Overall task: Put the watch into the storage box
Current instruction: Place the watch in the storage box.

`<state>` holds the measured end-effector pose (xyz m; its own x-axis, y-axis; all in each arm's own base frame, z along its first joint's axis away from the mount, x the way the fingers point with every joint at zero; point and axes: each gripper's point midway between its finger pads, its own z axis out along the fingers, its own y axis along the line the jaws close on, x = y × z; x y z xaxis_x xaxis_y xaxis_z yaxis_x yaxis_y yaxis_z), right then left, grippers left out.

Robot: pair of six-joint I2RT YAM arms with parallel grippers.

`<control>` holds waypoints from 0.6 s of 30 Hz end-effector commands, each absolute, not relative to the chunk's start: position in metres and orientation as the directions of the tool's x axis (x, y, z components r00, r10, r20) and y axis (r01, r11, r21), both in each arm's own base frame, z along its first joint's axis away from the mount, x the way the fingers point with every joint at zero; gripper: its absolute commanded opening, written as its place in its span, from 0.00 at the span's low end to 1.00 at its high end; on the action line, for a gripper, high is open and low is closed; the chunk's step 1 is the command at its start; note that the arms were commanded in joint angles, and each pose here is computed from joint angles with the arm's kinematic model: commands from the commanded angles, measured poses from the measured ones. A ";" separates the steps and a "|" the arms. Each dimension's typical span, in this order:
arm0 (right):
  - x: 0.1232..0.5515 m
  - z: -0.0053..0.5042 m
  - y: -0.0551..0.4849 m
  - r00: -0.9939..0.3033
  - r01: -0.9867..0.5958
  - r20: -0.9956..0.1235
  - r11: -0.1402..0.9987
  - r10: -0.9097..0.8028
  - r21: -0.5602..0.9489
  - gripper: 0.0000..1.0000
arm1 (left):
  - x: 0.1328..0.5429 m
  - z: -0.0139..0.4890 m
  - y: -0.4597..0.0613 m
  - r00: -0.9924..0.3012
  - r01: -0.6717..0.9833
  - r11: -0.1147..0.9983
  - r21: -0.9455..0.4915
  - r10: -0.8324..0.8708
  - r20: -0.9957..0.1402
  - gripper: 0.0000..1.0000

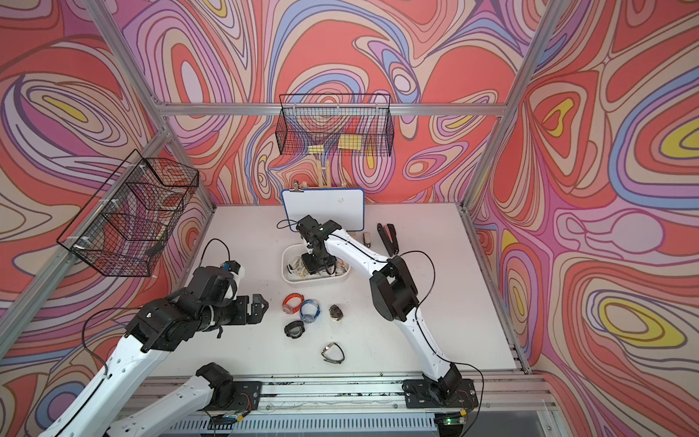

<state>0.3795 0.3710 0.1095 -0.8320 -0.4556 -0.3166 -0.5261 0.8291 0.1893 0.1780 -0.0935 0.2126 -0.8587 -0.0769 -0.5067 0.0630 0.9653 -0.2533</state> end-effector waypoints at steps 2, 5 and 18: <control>0.365 0.177 0.381 -0.803 -0.551 -0.450 0.773 -0.390 0.314 0.45 | 0.173 0.208 -0.106 -0.868 0.088 0.939 -0.332 -0.092 -0.489 0.96; 0.341 0.197 0.384 -0.813 -0.553 -0.462 0.717 -0.354 0.424 0.46 | 0.168 0.203 -0.119 -0.880 0.110 0.909 -0.402 -0.099 -0.464 0.96; 0.246 0.110 0.366 -0.867 -0.499 -0.240 0.759 -0.437 0.418 0.44 | 0.147 0.176 -0.142 -0.902 0.163 0.882 -0.443 -0.049 -0.428 0.94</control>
